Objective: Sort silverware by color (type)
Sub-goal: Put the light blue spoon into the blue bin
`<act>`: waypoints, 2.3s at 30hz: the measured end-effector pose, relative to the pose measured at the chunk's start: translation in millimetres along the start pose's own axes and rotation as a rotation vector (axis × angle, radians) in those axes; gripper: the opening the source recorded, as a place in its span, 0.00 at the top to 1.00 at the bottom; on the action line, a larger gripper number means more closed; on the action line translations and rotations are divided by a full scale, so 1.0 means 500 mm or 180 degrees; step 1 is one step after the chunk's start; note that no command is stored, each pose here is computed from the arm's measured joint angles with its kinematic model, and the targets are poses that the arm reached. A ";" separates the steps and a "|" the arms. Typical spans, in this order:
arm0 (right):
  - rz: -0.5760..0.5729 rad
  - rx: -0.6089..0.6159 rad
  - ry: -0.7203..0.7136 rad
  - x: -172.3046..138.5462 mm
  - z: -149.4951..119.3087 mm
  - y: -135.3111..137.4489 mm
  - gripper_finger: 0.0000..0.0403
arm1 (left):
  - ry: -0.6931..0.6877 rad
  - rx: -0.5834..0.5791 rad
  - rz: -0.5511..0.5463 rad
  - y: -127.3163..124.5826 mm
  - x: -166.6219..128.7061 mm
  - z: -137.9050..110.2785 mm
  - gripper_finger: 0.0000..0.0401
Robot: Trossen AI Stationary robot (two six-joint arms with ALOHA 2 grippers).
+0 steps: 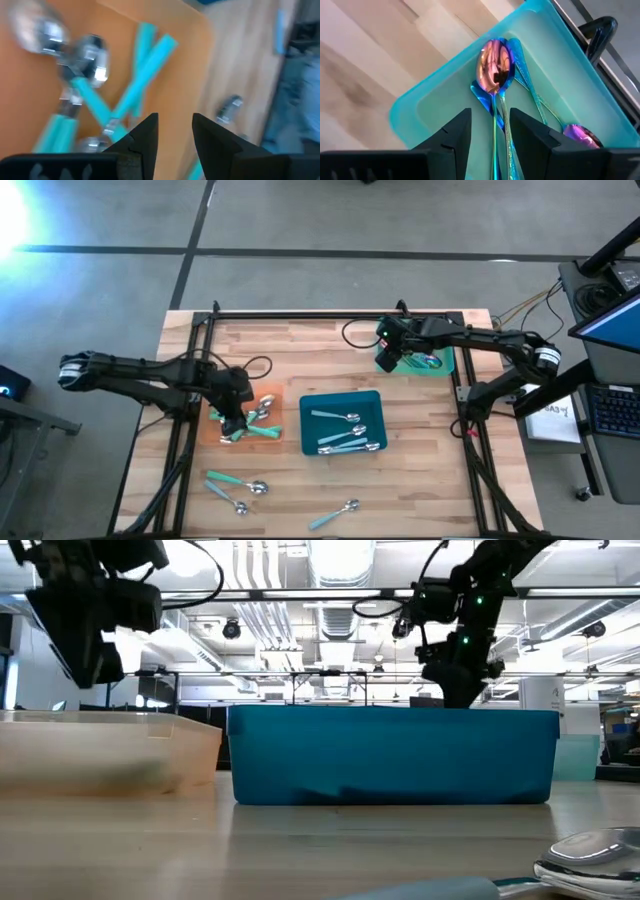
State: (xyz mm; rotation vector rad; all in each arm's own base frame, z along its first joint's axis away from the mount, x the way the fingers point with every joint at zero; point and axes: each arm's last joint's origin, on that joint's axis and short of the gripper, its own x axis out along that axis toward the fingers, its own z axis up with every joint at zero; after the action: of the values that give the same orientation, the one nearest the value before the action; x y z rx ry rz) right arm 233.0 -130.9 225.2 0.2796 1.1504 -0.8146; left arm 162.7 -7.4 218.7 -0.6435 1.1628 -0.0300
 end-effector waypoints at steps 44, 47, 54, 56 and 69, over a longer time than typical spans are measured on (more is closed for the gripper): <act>0.0728 -0.0054 -0.0381 -0.143 -0.036 0.191 0.69 | 0.0689 0.1555 0.0840 -0.302 0.231 -0.280 0.75; 0.0740 0.0082 -0.0372 -0.143 -0.035 0.191 0.69 | 0.0722 0.1613 0.0868 -0.302 0.236 -0.290 0.75; 0.0751 0.0132 -0.0381 -0.143 -0.034 0.192 0.69 | 0.0816 0.1721 0.1026 -0.293 0.262 -0.313 0.75; 0.0754 0.0134 -0.0384 -0.143 -0.034 0.192 0.69 | 0.0834 0.1719 0.1086 -0.291 0.272 -0.315 0.75; 0.0761 0.0122 -0.0397 -0.143 -0.033 0.192 0.69 | 0.0669 0.1069 0.1189 -0.307 0.287 -0.316 0.96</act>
State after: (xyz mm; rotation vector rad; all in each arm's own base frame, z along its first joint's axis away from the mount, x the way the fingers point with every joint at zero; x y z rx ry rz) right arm 276.5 -24.3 262.6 0.3850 0.9641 -0.6346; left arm 133.3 -254.6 134.4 -0.1224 1.4272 0.0247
